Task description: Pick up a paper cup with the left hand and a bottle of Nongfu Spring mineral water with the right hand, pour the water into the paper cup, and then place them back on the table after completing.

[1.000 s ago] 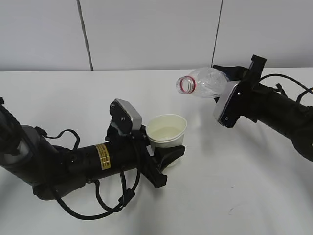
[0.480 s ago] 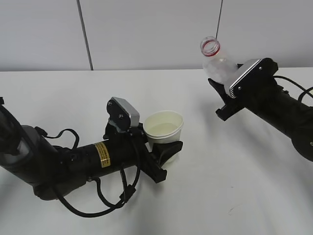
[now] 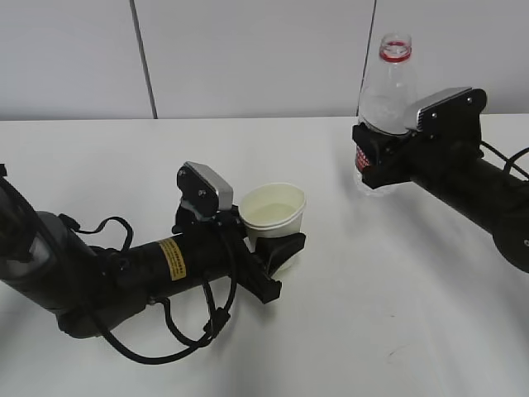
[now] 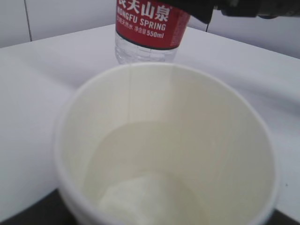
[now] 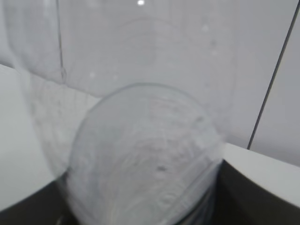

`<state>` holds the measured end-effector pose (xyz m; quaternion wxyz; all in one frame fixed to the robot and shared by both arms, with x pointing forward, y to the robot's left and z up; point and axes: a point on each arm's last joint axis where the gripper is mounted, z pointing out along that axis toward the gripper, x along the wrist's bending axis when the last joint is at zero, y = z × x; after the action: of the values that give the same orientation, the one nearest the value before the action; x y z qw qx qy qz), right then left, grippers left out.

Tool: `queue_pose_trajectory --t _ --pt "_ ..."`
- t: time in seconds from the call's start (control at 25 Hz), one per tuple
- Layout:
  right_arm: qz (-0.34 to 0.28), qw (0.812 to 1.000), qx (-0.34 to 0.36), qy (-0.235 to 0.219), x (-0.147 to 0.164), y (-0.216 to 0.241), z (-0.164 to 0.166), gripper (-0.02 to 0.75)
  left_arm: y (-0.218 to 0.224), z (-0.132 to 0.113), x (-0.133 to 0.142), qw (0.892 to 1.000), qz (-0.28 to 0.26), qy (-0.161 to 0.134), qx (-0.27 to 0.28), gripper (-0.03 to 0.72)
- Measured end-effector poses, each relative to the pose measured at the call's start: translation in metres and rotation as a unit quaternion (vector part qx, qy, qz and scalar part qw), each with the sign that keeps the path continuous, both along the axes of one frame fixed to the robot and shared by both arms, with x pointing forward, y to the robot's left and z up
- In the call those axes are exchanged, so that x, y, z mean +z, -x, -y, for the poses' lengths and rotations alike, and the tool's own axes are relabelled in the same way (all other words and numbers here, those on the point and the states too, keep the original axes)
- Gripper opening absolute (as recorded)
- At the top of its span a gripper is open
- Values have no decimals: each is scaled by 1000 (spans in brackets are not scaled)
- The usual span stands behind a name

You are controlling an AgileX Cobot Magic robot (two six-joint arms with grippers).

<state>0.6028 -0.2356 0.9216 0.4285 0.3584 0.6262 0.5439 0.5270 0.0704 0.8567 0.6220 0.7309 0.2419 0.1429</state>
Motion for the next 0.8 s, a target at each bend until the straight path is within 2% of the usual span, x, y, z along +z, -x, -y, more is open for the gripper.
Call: queue_pose_trajectory --t 0.2,0.36,0.8 --pt "-19 1000 -3 -22 -2 0 0 389 -2 -3 0 1000 0 1 7 389" --pt "-31 999 -5 -42 -2 0 0 389 -11 -14 0 1000 -1 1 29 389" --pt "-48 998 -10 -50 -5 0 1 389 -46 -70 1 991 -4 7 135 389"
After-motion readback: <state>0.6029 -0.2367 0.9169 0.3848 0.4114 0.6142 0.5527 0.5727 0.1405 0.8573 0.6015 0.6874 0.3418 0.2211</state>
